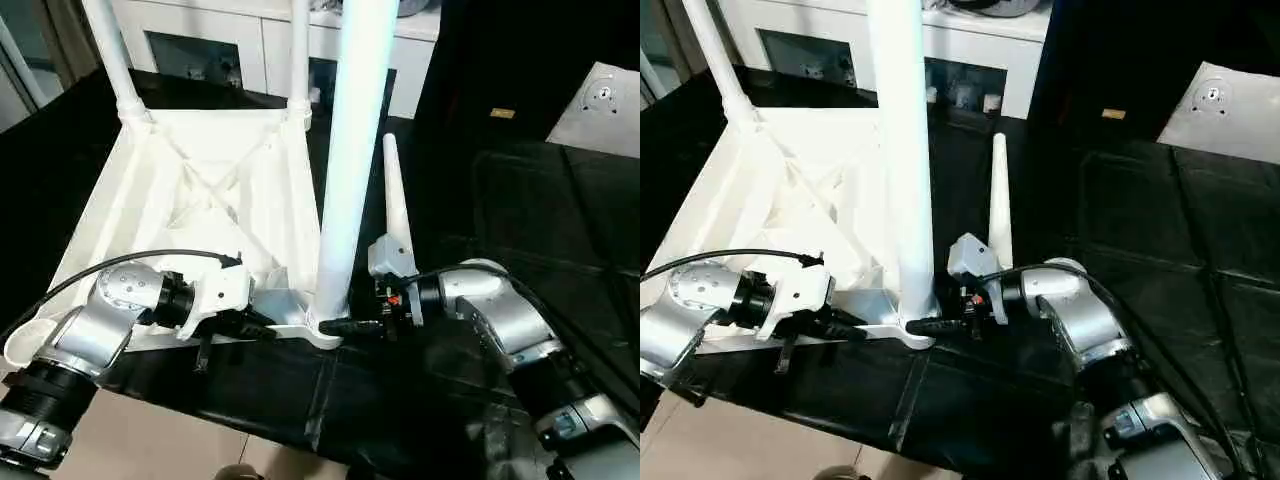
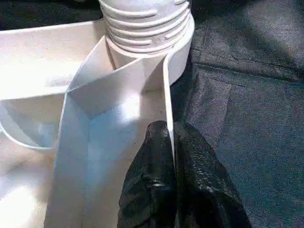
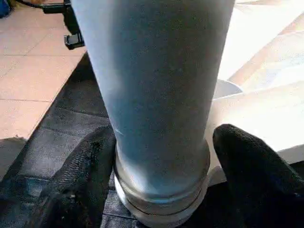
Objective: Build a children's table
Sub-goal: Rotate leg to tighten
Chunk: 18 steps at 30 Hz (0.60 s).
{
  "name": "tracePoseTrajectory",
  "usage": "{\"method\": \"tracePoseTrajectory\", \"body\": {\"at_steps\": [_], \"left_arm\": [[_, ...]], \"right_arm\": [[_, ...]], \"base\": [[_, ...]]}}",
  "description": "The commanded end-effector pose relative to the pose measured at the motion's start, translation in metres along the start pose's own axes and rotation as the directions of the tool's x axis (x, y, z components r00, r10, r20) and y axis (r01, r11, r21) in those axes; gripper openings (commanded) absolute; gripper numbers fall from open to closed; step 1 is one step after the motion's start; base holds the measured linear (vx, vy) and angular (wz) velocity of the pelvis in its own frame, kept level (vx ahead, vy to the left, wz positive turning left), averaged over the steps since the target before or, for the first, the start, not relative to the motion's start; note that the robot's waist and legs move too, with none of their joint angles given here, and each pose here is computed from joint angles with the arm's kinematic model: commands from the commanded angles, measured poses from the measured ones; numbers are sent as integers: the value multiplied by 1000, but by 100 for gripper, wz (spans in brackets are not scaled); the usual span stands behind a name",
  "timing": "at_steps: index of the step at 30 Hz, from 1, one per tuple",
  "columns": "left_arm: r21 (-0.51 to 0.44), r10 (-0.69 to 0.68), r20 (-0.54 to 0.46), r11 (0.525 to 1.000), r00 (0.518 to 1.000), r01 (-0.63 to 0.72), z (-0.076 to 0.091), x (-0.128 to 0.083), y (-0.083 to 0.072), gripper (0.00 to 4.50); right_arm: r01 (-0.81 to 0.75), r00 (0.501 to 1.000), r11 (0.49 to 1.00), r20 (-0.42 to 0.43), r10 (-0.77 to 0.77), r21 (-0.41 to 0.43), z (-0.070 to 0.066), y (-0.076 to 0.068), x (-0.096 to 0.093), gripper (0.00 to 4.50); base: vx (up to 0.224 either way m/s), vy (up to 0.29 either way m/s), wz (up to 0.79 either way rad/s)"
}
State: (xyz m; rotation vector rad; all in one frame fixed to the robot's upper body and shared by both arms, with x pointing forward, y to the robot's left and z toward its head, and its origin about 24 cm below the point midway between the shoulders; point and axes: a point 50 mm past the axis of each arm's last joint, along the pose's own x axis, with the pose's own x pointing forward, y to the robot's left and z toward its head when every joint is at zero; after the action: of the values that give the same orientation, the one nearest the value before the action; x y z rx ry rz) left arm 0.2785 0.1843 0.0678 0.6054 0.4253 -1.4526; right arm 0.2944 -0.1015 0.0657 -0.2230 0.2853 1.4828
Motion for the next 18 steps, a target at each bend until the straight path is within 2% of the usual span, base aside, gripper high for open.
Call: {"method": "tracePoseTrajectory", "body": {"at_steps": [1, 6, 12, 14, 15, 18], "left_arm": [[34, -95, -29, 995, 995, 96, 0, 8, -5, 0], [33, -101, -37, 994, 994, 103, -2, 8, -5, 0], [-2, -88, -20, 996, 996, 88, -4, 9, -7, 0], [-43, -47, 15, 998, 999, 48, -3, 12, -6, 0], [-90, 19, 53, 996, 998, -14, -1, 14, -4, 0], [-145, 110, 69, 985, 992, -99, 2, 16, -2, 0]], "right_arm": [[-17, 1000, 1000, 8, 17, -2, 3, -2, -2, 307], [-37, 999, 999, 12, 37, 16, 1, -2, -1, 270], [-58, 998, 997, 28, 56, 48, -2, 3, 3, 262], [-66, 997, 994, 46, 63, 84, -4, 8, 6, 262], [-55, 996, 990, 70, 46, 132, -8, 15, 11, 261], [5, 995, 983, 94, -22, 186, -13, 20, 19, 259]], "base": [[0, 0, 0], [0, 0, 0], [0, 0, 0], [0, 0, 0], [0, 0, 0], [0, 0, 0]]}}
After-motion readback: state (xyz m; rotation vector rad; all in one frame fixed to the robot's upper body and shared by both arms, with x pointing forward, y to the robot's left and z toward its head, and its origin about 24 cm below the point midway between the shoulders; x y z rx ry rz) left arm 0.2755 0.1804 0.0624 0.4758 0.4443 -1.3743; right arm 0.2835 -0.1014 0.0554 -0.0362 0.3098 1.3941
